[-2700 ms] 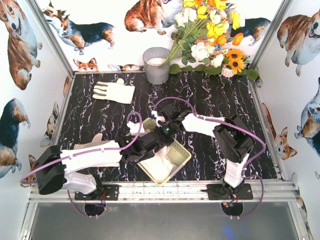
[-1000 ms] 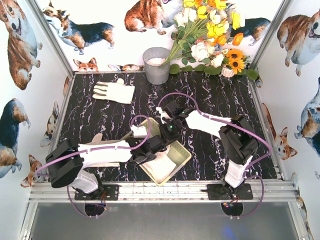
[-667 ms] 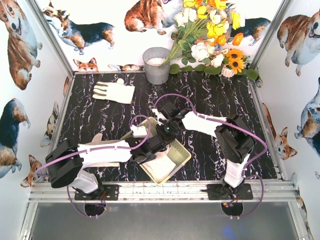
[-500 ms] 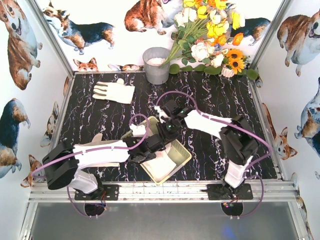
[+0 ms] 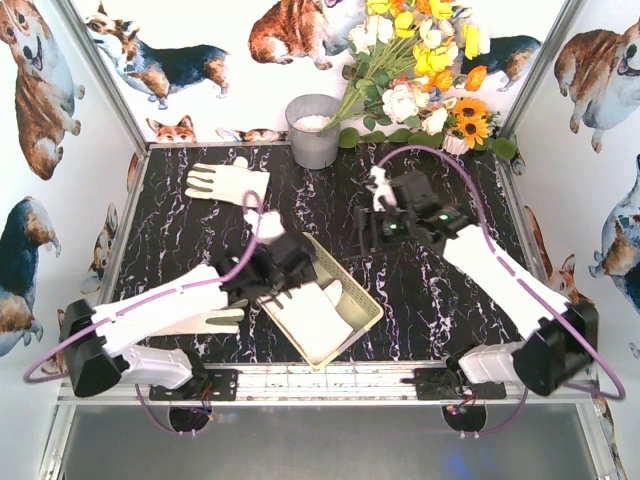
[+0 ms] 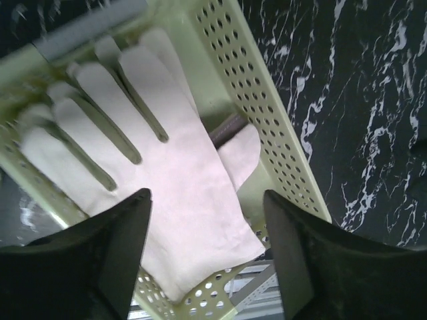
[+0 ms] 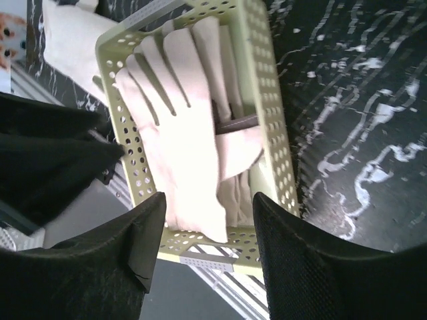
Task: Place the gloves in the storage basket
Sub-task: Pick up the glove at the corner of the board.
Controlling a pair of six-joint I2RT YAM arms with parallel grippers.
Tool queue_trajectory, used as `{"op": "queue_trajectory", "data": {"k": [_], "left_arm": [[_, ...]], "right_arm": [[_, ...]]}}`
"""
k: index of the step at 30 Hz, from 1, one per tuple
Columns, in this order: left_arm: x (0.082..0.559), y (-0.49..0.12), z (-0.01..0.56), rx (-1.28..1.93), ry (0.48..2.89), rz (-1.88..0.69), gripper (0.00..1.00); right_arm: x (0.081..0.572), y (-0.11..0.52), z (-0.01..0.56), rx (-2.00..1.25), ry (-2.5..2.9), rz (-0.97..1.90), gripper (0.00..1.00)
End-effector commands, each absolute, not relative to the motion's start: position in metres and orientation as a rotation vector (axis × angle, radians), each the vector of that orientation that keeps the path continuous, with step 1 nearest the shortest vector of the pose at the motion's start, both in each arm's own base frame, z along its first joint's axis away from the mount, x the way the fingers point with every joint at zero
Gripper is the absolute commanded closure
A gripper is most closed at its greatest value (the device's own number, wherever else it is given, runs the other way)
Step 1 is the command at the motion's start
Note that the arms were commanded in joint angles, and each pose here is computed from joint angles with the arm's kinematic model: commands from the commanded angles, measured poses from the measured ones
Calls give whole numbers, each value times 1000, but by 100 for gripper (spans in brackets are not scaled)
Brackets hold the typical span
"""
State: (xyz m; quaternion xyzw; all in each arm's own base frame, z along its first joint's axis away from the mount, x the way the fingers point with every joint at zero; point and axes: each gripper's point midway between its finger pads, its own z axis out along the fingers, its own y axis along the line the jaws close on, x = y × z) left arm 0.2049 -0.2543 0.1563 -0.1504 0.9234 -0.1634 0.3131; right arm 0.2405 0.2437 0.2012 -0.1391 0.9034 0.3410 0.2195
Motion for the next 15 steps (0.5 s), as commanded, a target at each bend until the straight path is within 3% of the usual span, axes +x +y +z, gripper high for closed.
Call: {"op": "queue_trajectory", "data": {"k": [1, 6, 15], "left_arm": [[218, -206, 188, -389, 2405, -317, 34], [239, -148, 187, -508, 2430, -260, 30], [317, -64, 182, -679, 2412, -182, 30]], "right_arm": [[244, 215, 223, -289, 2424, 861, 42], [253, 182, 242, -201, 2340, 754, 32], [254, 137, 252, -35, 2312, 639, 32]]}}
